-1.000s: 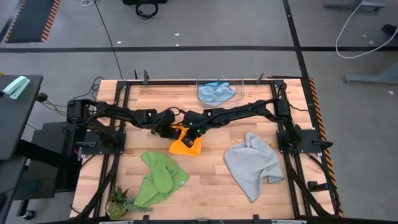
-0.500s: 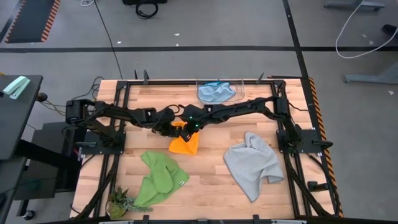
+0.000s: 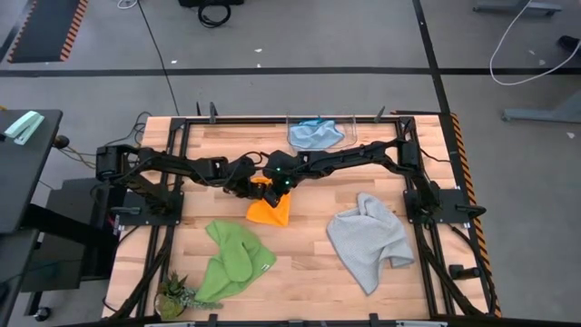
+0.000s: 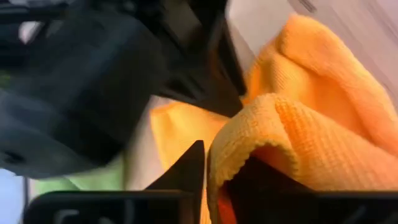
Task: Fold microfiber towels
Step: Fold the orange microfiber cloth
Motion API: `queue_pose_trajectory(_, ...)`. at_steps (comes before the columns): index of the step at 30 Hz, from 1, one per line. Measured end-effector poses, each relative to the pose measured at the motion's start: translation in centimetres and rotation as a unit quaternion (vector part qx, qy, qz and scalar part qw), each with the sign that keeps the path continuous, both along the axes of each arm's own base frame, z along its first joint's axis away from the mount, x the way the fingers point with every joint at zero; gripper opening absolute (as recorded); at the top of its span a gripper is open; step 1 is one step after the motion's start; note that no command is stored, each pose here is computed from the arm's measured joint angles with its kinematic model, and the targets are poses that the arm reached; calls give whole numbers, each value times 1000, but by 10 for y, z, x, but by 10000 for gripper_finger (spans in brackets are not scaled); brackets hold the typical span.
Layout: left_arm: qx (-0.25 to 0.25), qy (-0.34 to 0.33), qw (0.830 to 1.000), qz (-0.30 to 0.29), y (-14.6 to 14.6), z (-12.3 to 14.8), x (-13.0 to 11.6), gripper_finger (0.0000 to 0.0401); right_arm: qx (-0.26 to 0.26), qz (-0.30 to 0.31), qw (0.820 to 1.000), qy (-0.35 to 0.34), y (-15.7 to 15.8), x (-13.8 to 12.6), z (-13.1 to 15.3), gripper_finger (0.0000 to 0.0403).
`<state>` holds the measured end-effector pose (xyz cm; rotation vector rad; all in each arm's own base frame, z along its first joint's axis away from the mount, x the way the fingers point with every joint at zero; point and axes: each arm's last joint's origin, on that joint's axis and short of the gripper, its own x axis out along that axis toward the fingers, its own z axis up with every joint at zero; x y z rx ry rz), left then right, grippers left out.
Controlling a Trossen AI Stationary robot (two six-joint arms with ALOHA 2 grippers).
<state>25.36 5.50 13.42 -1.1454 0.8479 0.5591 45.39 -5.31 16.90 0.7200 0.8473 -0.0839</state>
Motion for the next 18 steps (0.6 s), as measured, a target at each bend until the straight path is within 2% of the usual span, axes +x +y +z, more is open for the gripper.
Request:
queue_pose_trajectory(10, 1, -4, 1000, -1, 0, 1, 1, 86, 9, 8, 1000, 0, 1, 0, 0, 149)
queue_pose_trajectory(14, -1, -6, 1000, -4, 0, 1, 1, 81, -3, 6, 1000, 7, 4, -1, 0, 161)
queue_pose_trajectory(16, -3, -7, 1000, -5, 0, 1, 1, 80, 18, -5, 1000, 13, 6, -2, 2, 161)
queue_pose_trajectory(18, -3, -7, 1000, -5, 0, 1, 1, 82, -14, 11, 1000, 8, 11, -1, 3, 160)
